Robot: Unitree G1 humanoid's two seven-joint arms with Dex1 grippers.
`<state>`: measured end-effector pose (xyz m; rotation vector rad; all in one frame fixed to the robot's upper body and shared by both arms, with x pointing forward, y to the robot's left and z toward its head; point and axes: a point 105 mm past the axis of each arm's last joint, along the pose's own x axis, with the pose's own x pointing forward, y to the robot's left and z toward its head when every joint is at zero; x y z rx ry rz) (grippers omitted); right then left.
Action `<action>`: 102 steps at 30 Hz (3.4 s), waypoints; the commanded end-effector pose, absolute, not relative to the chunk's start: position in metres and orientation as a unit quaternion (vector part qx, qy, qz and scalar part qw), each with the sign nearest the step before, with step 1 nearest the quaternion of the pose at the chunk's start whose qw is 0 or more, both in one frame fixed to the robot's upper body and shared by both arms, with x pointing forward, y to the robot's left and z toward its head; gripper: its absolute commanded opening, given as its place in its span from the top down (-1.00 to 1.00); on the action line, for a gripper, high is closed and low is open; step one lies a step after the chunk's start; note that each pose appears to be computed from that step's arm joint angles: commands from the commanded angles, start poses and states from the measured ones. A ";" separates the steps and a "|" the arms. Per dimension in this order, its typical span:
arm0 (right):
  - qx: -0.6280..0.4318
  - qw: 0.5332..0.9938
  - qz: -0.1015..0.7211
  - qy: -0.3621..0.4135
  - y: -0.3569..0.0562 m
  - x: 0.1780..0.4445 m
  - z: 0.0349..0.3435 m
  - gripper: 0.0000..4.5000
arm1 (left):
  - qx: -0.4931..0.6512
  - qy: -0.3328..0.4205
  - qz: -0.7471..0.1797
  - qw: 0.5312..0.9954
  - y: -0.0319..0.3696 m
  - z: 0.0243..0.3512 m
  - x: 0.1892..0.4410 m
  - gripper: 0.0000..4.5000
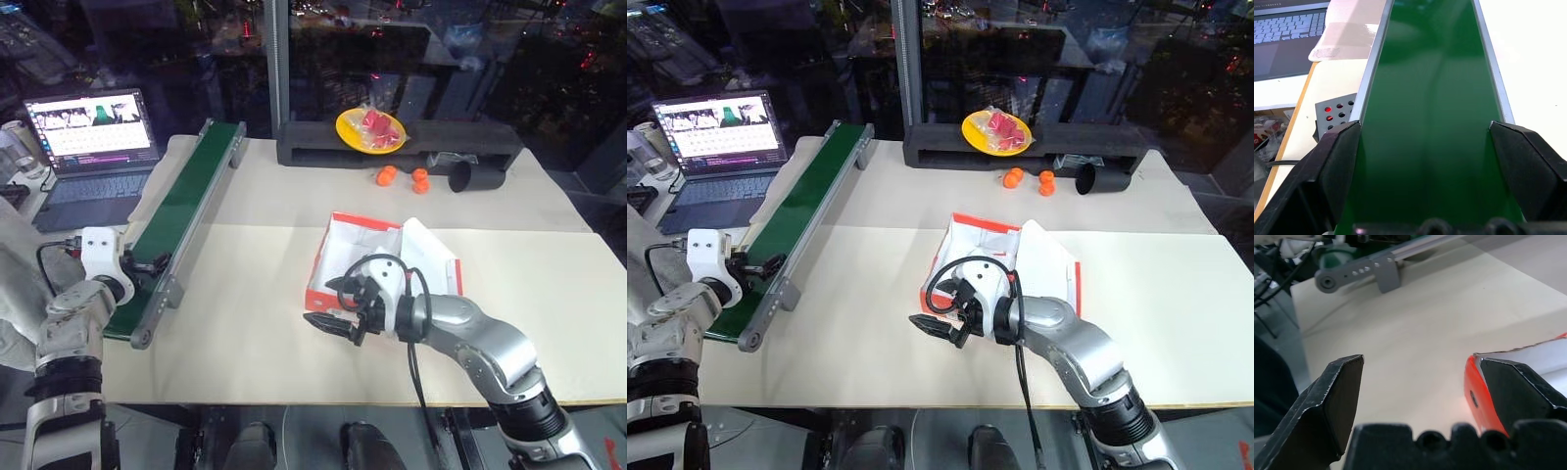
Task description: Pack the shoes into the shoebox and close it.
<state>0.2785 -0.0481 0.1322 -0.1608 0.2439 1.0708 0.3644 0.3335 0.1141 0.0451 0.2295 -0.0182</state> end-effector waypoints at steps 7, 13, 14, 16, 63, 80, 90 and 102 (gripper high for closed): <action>-0.129 0.895 0.415 0.099 -0.059 0.307 0.125 -1.00 | 0.017 0.046 -0.059 0.997 0.309 0.156 0.379 -1.00; -0.087 0.907 0.403 0.084 -0.056 0.310 0.132 -1.00 | 0.061 0.015 -0.063 0.996 0.306 0.186 0.382 -1.00; -0.087 0.907 0.402 0.084 -0.057 0.310 0.132 -1.00 | 0.065 0.016 -0.061 0.996 0.308 0.187 0.383 -1.00; -0.087 0.908 0.403 0.081 -0.058 0.310 0.135 -1.00 | 0.068 0.011 -0.057 0.996 0.309 0.191 0.385 -1.00; -0.115 0.909 0.384 0.115 -0.086 0.306 0.116 -1.00 | 0.079 -0.005 -0.037 0.996 0.305 0.188 0.394 -1.00; -0.120 0.910 0.379 0.117 -0.087 0.307 0.116 -1.00 | 0.085 0.026 -0.003 0.996 0.299 0.190 0.406 -1.00; -0.125 0.913 0.370 0.117 -0.092 0.312 0.118 -1.00 | 0.099 0.048 0.042 0.993 0.301 0.199 0.409 -1.00; -0.115 0.923 0.353 0.100 -0.096 0.316 0.128 -1.00 | 0.084 0.115 0.039 0.989 0.301 0.175 0.409 -1.00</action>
